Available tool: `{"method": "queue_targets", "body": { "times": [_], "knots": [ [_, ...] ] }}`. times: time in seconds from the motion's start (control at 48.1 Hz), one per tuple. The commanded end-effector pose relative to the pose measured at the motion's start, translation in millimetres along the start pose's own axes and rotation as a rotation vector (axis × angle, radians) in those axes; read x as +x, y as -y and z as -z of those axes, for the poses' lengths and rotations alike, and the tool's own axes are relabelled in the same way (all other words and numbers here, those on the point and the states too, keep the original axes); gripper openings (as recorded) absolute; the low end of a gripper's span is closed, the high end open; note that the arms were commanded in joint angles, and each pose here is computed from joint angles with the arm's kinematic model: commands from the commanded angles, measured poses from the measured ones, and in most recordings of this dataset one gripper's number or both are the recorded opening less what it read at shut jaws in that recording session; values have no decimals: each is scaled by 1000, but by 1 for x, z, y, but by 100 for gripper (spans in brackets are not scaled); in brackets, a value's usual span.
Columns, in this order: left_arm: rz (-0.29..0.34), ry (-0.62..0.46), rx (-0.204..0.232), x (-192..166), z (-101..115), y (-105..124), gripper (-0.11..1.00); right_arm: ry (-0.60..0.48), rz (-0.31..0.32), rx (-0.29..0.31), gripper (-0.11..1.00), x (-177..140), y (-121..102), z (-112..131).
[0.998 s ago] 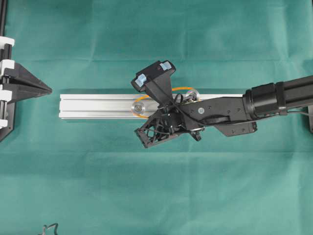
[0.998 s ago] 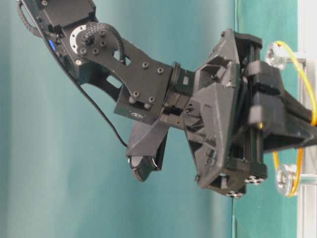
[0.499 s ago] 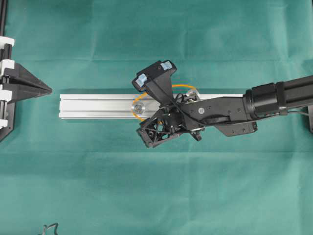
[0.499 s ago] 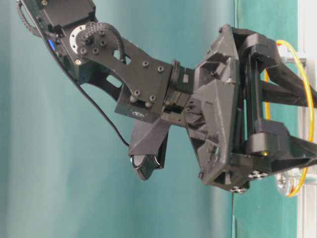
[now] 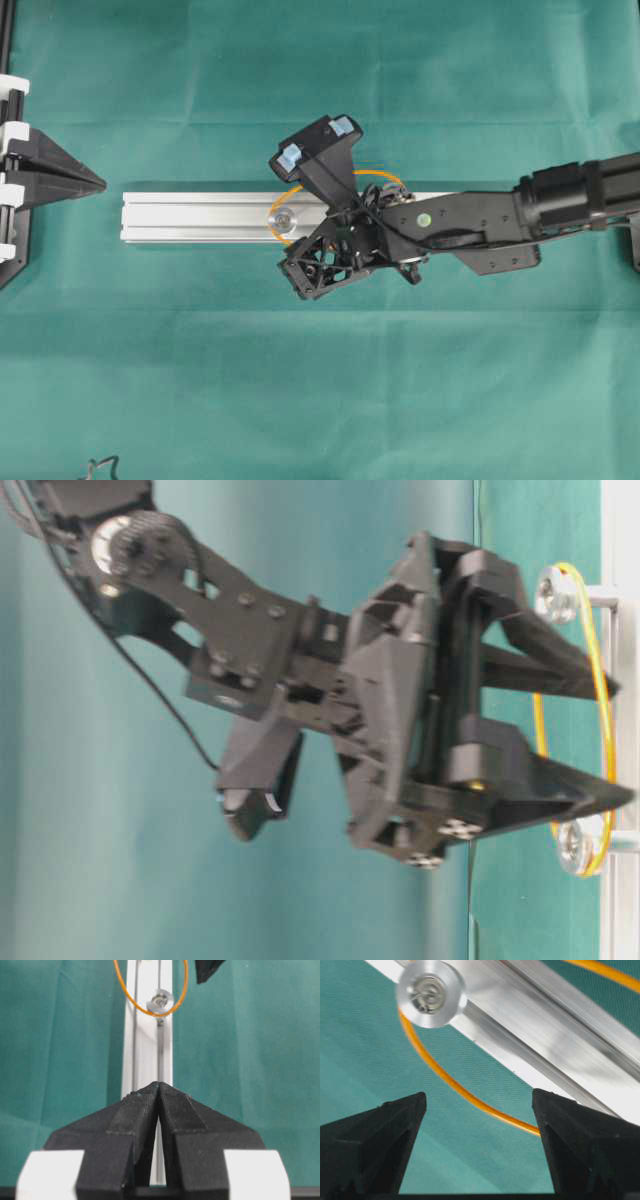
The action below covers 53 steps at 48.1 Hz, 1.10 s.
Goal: Hook the rubber onto the shaft.
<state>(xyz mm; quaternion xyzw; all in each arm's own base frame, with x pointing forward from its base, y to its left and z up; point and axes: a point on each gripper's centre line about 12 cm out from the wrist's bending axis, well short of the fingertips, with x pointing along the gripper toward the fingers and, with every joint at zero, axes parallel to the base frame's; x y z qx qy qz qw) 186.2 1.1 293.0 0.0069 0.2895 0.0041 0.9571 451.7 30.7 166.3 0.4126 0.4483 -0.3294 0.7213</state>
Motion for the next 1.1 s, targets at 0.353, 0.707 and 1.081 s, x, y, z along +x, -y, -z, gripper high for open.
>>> {"method": "queue_targets", "body": {
  "times": [0.353, 0.707, 1.081],
  "knots": [
    [-1, 26, 1, -4, -10, 0, 0, 41, -66, -66, 91, -56, -9, -13],
    [-1, 26, 3, -4, -10, 0, 0, 59, -55, -107, 91, -105, -9, -23],
    [-1, 25, 1, -3, -9, 0, 0, 66, -54, -114, 91, -135, -7, -27]
  ]
}}
